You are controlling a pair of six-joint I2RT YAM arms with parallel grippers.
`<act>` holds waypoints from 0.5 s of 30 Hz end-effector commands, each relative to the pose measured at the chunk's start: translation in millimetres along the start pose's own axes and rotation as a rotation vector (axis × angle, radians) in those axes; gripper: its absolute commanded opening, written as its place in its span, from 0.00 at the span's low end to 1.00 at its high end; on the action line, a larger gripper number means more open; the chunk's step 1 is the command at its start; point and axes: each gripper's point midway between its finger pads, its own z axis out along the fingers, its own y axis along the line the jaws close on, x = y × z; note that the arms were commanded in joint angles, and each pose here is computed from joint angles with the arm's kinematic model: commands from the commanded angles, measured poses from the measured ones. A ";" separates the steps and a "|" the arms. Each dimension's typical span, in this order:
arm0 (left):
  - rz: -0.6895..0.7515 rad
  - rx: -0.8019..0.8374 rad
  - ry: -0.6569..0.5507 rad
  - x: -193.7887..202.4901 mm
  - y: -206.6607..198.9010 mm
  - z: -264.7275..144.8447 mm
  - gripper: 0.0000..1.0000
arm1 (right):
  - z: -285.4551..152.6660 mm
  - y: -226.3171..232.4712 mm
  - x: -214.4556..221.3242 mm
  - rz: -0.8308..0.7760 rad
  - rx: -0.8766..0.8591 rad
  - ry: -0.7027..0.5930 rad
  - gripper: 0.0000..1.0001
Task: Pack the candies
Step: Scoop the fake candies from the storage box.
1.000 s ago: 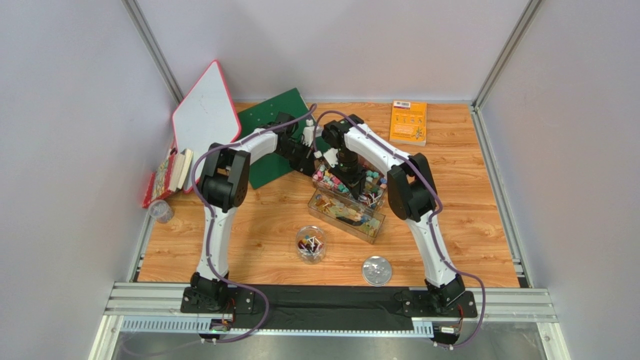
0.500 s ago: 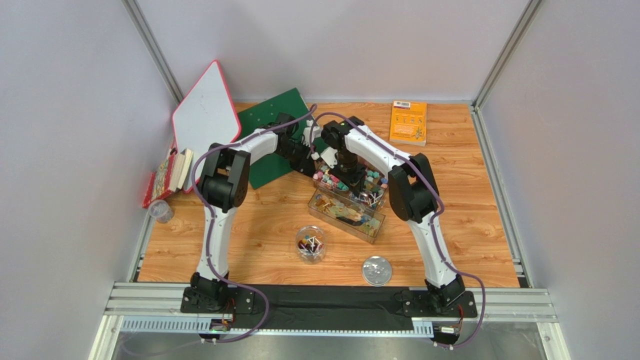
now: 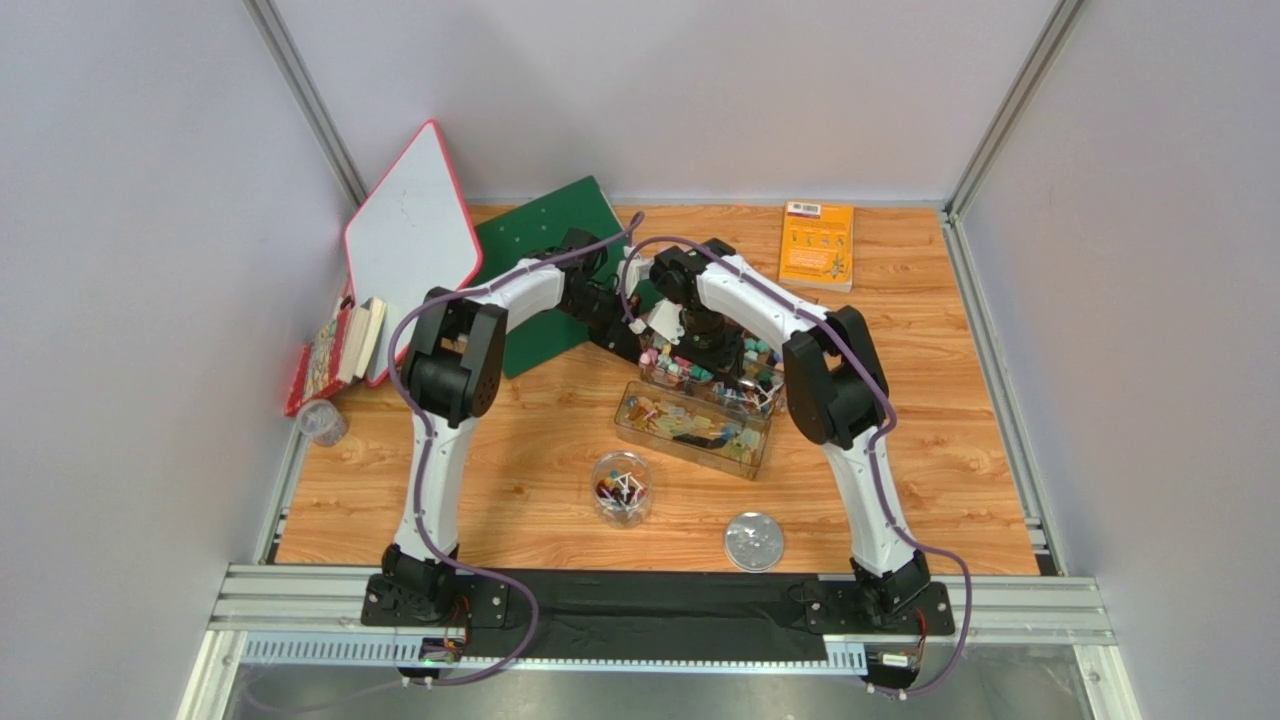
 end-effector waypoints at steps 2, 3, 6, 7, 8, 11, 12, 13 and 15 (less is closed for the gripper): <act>0.046 0.092 -0.024 -17.5 -42.7 -9.7 0.11 | 2.0 -15.6 -35.3 0.042 -0.022 -0.235 0.00; 0.046 0.083 -0.027 -18.3 -41.4 -12.5 0.13 | 2.7 -14.2 -34.9 0.050 -0.047 -0.253 0.00; 0.053 0.060 -0.037 -21.2 -36.6 -22.0 0.19 | 6.7 -17.5 -26.4 0.070 -0.078 -0.300 0.00; 0.051 0.055 -0.037 -21.2 -35.8 -24.8 0.20 | 2.1 -21.4 -25.1 0.074 -0.066 -0.322 0.00; 0.057 0.051 -0.041 -22.5 -34.5 -27.3 0.20 | 3.3 -20.6 -23.0 0.070 -0.066 -0.323 0.00; 0.062 0.042 -0.055 -26.4 -32.2 -40.5 0.20 | -0.3 -22.0 -22.5 0.065 -0.053 -0.360 0.00; 0.064 0.036 -0.060 -27.6 -29.8 -45.7 0.20 | 0.0 -21.8 -22.2 0.064 -0.047 -0.368 0.00; 0.064 0.034 -0.052 -25.3 -29.0 -49.1 0.21 | -5.7 -23.6 -22.0 0.061 -0.032 -0.382 0.00; 0.069 0.024 -0.057 -27.8 -26.4 -56.9 0.22 | -16.5 -26.3 -23.3 0.057 -0.007 -0.416 0.00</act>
